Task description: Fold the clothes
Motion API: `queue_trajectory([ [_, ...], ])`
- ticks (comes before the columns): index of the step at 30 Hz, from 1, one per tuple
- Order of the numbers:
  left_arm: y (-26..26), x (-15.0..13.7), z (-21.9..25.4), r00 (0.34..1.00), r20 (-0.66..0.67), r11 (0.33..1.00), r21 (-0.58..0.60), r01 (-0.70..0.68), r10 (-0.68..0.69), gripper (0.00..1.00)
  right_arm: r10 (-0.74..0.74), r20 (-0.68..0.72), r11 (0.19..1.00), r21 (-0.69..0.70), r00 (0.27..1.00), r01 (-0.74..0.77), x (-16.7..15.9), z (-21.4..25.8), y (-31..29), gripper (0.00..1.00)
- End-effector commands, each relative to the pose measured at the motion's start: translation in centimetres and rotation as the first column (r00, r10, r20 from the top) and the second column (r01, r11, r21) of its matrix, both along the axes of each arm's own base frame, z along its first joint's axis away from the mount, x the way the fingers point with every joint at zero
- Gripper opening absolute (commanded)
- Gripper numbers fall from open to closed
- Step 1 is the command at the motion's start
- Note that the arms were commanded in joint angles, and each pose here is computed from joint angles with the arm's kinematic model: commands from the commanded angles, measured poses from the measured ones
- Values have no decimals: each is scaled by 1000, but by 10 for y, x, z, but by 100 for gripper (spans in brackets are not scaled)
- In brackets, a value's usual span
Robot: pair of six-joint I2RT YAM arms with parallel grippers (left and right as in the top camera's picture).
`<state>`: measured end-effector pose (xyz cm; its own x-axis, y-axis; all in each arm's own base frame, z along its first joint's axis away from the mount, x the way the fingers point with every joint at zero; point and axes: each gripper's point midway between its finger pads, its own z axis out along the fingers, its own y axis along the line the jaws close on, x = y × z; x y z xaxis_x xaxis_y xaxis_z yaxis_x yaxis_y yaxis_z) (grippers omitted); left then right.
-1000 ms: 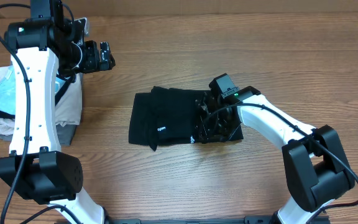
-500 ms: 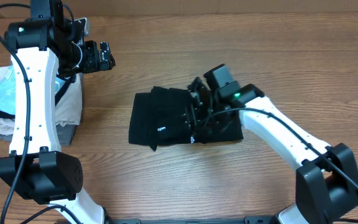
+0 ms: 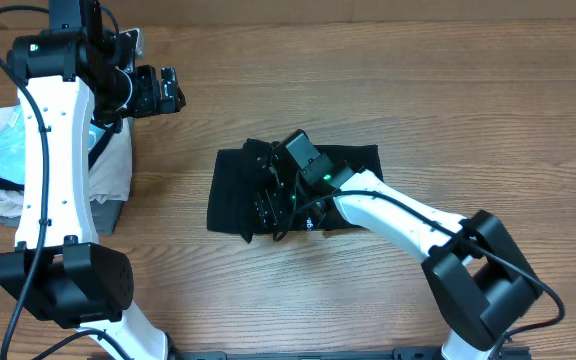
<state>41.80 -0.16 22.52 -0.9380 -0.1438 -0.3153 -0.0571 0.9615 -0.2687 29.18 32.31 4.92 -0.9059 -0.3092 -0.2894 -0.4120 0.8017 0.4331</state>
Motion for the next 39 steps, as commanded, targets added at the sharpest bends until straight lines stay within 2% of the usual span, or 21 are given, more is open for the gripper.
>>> queue_trajectory([
  [1, 2, 2, 4, 1000, 16, 1000, 8, 17, -17, 100, -72, 100, 992, -99, 992, 82, 25, -11, -14, 69],
  [3, 2, 2, 4, 1000, 16, 1000, 8, 17, -17, 100, -69, 107, 991, -105, 992, 81, 28, -19, -13, 68],
  [5, 2, 2, 4, 1000, 16, 1000, 8, 17, -17, 100, -69, 104, 991, -108, 992, 80, 29, -24, -12, 63],
  [8, 2, 2, 4, 1000, 16, 1000, 8, 17, -17, 100, -69, 101, 991, -111, 993, 80, 28, -24, -13, 33],
  [12, 2, 2, 4, 1000, 16, 1000, 8, 17, -17, 100, -74, 100, 991, -102, 992, 84, 31, -20, -13, 22],
  [15, 2, 2, 4, 1000, 16, 1000, 8, 17, -17, 100, -88, 102, 990, -99, 991, 98, 35, -15, -16, 22],
  [16, 2, 2, 4, 1000, 16, 1000, 8, 17, -17, 100, -89, 105, 990, -97, 991, 99, 35, -12, -17, 29],
  [18, 2, 2, 4, 1000, 16, 1000, 8, 17, -17, 100, -70, 111, 993, -92, 991, 80, 34, -4, -16, 50],
  [19, 2, 2, 4, 1000, 16, 1000, 8, 17, -17, 100, -39, 117, 996, -76, 992, 48, 33, 3, -12, 52],
  [21, 2, 2, 4, 1000, 16, 1000, 8, 17, -17, 100, 19, 122, 1000, -20, 992, -16, 28, 18, -2, 51],
  [24, 2, 2, 4, 1000, 16, 1000, 8, 17, -17, 100, 59, 103, 995, 72, 993, -67, 21, 38, 13, 40],
  [28, 2, 2, 4, 1000, 16, 1000, 8, 17, -17, 100, 93, 86, 981, 160, 992, -106, 15, 51, 27, 39],
  [34, 2, 2, 4, 1000, 16, 1000, 8, 17, -17, 100, 80, 117, 983, 154, 990, -98, 24, 45, 29, 39],
  [39, 2, 2, 4, 1000, 16, 1000, 8, 17, -17, 100, 80, 65, 990, 110, 995, -87, 22, 11, 26, 44],
])
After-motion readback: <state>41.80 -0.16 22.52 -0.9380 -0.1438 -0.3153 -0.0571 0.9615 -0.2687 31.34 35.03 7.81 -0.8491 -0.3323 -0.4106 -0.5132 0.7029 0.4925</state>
